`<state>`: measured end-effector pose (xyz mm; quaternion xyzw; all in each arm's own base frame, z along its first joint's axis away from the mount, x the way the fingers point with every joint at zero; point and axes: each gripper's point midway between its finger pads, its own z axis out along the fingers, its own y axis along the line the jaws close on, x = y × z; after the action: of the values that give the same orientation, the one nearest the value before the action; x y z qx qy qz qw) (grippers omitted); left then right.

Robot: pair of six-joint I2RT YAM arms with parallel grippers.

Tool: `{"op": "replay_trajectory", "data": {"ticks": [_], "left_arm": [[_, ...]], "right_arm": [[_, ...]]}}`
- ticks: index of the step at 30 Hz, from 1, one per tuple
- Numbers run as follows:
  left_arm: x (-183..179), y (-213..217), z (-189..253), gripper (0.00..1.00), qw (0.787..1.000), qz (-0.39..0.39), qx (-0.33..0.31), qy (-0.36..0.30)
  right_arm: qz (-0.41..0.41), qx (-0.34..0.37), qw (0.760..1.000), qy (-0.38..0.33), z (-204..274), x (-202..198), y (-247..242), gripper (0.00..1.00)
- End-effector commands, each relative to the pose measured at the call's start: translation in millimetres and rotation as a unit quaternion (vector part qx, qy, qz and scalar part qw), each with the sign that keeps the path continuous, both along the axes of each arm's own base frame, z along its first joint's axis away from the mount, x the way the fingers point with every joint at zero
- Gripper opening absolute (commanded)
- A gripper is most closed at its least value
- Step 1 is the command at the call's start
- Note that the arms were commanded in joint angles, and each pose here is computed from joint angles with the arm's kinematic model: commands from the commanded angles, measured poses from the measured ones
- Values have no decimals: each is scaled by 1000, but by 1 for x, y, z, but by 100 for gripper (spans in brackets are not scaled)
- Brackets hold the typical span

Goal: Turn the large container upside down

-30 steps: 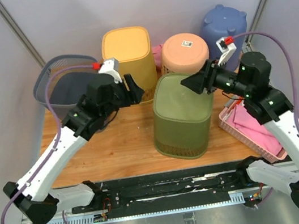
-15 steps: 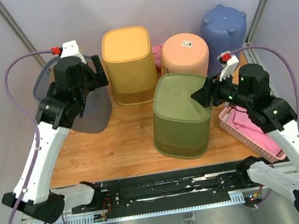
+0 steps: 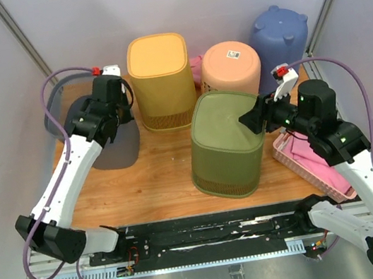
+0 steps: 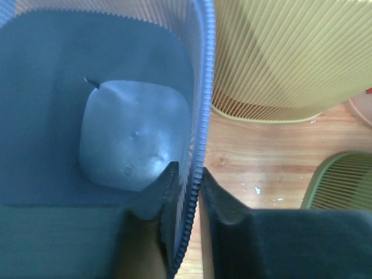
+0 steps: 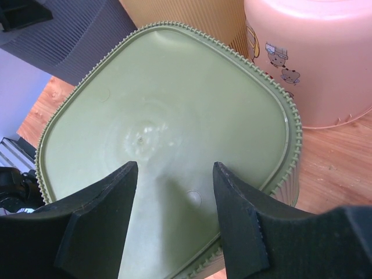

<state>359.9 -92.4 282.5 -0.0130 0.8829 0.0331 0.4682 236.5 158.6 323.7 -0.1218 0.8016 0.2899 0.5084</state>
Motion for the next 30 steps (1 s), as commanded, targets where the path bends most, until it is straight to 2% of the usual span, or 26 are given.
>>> {"op": "replay_trajectory", "data": {"ticks": [1, 2, 3, 10, 15, 25, 30], "left_arm": [[-18, 3, 35, 11, 999, -8, -32, -40], [-22, 2, 43, 3, 998, -13, -40, -46], [-27, 2, 50, 1, 997, -16, -48, -51], [-74, -11, 102, 0, 985, -70, -136, -78], [-109, -31, 125, 0, 963, -125, -221, -88], [-158, -53, 115, 0, 928, -172, -326, -54], [-161, -57, 109, 0, 918, -173, -353, -57]], "right_arm": [[-4, -18, 1000, 19, -15, -1, -2, 56], [-3, -17, 1000, 17, -15, -1, -1, 56], [-3, -17, 1000, 17, -15, 0, -1, 56], [4, -14, 1000, 20, -15, 3, 3, 56], [6, -12, 1000, 15, -12, 3, 4, 56], [36, 3, 999, 5, -1, -6, 11, 57], [103, 59, 993, -23, 30, -17, 35, 60]]}}
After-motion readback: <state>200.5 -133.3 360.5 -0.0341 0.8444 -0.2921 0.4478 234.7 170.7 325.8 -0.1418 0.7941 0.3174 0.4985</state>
